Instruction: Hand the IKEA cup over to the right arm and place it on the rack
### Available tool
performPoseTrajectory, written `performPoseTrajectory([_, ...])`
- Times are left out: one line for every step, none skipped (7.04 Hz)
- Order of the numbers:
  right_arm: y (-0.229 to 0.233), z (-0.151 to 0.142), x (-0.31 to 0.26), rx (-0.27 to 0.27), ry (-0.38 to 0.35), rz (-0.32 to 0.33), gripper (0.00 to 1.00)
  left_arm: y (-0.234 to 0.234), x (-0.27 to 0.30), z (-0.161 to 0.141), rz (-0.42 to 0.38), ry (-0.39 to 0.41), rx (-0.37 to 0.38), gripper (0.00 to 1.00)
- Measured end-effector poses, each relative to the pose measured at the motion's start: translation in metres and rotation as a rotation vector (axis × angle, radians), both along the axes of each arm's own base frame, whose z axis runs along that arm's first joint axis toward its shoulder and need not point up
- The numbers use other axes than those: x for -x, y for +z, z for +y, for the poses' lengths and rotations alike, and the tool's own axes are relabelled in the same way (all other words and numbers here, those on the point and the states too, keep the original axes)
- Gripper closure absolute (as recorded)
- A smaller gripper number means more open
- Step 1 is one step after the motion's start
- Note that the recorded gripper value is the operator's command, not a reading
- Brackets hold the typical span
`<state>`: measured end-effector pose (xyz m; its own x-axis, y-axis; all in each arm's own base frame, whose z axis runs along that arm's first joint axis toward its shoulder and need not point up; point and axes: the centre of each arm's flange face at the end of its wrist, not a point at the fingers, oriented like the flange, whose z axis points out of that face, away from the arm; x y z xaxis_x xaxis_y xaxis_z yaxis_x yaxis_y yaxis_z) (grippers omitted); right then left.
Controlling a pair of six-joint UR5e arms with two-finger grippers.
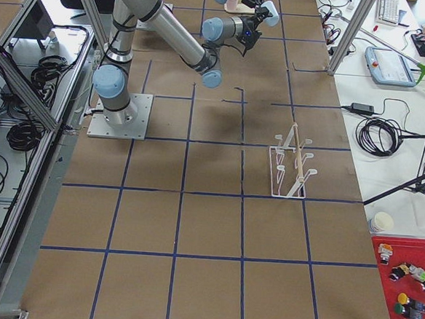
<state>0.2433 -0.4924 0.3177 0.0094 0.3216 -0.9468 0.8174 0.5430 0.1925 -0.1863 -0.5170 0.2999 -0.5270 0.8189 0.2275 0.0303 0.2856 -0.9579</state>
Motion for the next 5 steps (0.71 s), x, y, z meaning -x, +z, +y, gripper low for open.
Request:
performPoseTrajectory([0.003,-0.001,-0.006,0.004,-0.024,-0.004,0.01,0.000,0.000,0.000,0.000,0.000,0.000,1.00])
performPoseTrajectory([0.000,-0.005,-0.010,0.003,-0.033,-0.005,0.01,0.000,0.000,0.000,0.000,0.000,0.000,1.00])
performPoseTrajectory([-0.008,-0.012,-0.017,-0.003,-0.028,-0.005,0.01,0.000,0.000,0.000,0.000,-0.001,0.000,1.00])
performPoseTrajectory([-0.016,-0.017,-0.027,-0.005,-0.016,-0.005,0.01,0.000,0.000,0.000,0.000,-0.001,0.001,1.00])
performPoseTrajectory([-0.020,-0.019,-0.035,-0.004,-0.012,-0.003,0.01,0.000,0.000,0.000,0.000,-0.002,0.001,1.00])
